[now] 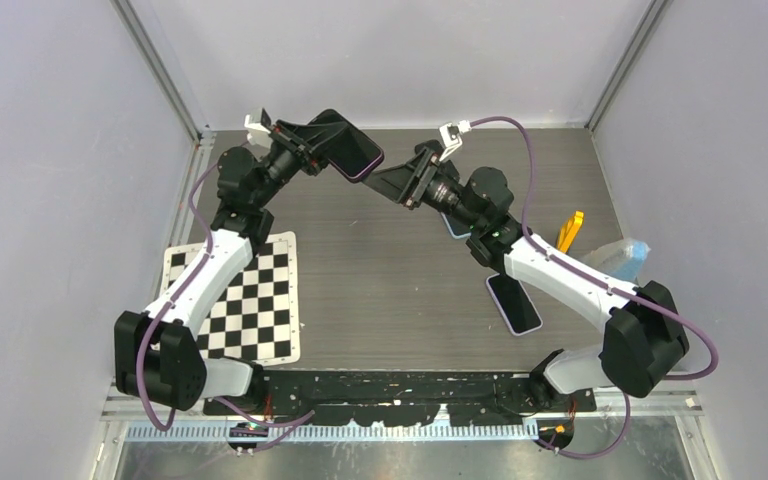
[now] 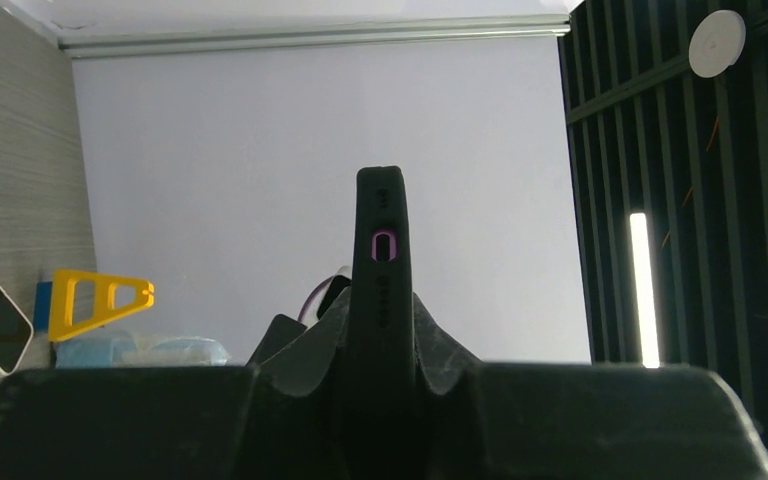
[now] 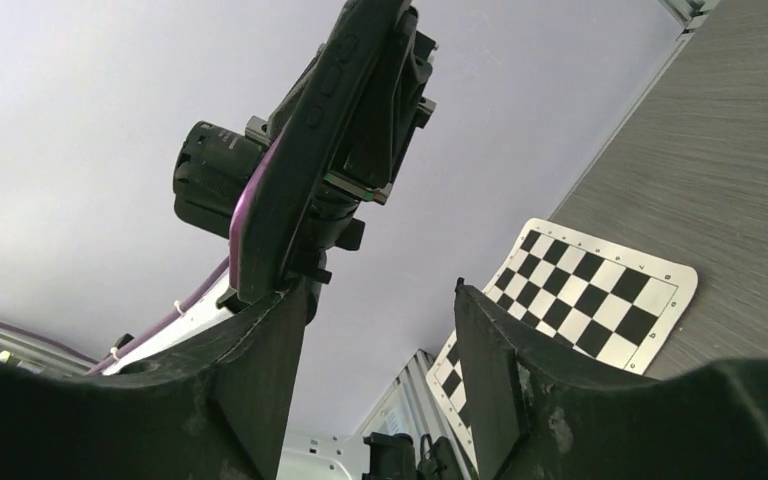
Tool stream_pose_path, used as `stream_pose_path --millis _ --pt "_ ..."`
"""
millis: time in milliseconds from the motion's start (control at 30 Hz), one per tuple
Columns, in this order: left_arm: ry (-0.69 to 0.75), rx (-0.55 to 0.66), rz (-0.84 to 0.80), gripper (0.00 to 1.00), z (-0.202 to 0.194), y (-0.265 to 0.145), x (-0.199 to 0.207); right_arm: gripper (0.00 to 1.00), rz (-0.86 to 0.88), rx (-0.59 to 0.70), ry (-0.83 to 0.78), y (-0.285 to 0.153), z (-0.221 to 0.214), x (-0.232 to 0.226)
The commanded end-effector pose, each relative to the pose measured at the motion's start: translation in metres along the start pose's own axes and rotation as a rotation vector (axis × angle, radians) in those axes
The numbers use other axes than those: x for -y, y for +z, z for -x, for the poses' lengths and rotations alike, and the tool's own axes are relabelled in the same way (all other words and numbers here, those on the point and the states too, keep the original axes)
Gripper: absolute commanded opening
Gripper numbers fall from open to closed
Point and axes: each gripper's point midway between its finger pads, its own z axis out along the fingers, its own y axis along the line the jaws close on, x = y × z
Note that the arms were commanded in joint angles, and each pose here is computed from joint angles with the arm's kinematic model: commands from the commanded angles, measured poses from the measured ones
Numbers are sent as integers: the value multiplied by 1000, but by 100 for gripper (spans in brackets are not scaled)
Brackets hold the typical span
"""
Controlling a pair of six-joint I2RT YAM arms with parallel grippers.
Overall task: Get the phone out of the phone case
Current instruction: Remove the phone case from the phone.
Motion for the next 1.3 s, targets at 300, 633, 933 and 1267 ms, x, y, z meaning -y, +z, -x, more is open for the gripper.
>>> stream_pose_path --millis 300,633,933,1267 --pt "78 -13 -63 0 -3 1 27 77 180 -102 -213 -21 -14 -45" --pt "74 -14 -67 0 -4 -1 29 76 200 2 -106 -13 7 -57" --pt "65 -22 -73 0 -6 -2 32 39 183 38 -59 -2 13 -46" --pt "47 -28 -82 0 -8 -3 37 15 126 51 -58 3 15 -34"
